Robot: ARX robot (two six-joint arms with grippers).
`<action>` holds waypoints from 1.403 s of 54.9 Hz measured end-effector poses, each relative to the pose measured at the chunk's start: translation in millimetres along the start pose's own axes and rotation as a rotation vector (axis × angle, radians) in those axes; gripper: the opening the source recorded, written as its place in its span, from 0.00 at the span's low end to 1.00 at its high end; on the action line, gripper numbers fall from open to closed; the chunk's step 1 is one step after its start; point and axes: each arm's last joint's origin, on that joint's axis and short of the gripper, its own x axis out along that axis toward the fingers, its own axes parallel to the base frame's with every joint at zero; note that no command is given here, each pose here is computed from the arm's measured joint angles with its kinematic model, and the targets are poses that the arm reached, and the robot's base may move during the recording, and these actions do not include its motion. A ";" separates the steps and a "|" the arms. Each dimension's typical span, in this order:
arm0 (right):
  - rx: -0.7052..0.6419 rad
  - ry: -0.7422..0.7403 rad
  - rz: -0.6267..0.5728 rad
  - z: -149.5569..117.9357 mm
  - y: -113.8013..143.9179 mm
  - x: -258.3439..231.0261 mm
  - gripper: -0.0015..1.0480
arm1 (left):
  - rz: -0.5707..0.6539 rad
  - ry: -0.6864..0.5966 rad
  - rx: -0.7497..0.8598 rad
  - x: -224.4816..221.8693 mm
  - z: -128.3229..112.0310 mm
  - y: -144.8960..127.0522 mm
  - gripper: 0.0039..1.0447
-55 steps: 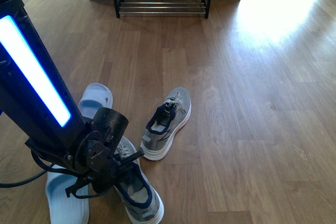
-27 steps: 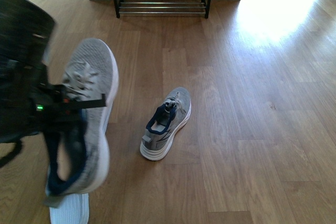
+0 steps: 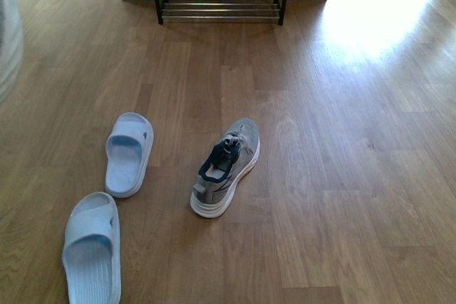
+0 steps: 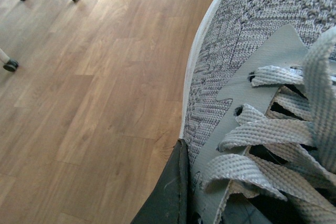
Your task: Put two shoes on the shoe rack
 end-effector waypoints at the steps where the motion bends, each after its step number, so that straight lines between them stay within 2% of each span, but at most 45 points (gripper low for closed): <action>1: 0.000 0.000 0.000 0.0 0.0 0.0 0.91 | 0.002 -0.007 0.003 -5.8 -1.5 2.1 0.01; 10: 0.000 0.000 0.000 -0.1 0.0 0.0 0.91 | 0.011 -0.070 0.039 -47.0 -12.6 19.7 0.01; 16: 0.000 0.000 0.000 0.0 0.0 0.0 0.91 | 0.008 -0.210 -0.019 -60.8 -17.1 33.1 0.01; 20: 0.000 0.000 0.000 0.0 0.0 0.0 0.91 | 0.016 -0.255 -0.041 -65.0 -14.3 36.8 0.01; 77: 0.000 0.000 0.001 0.0 0.0 0.0 0.91 | 0.011 -0.255 -0.019 -64.7 -15.0 36.5 0.01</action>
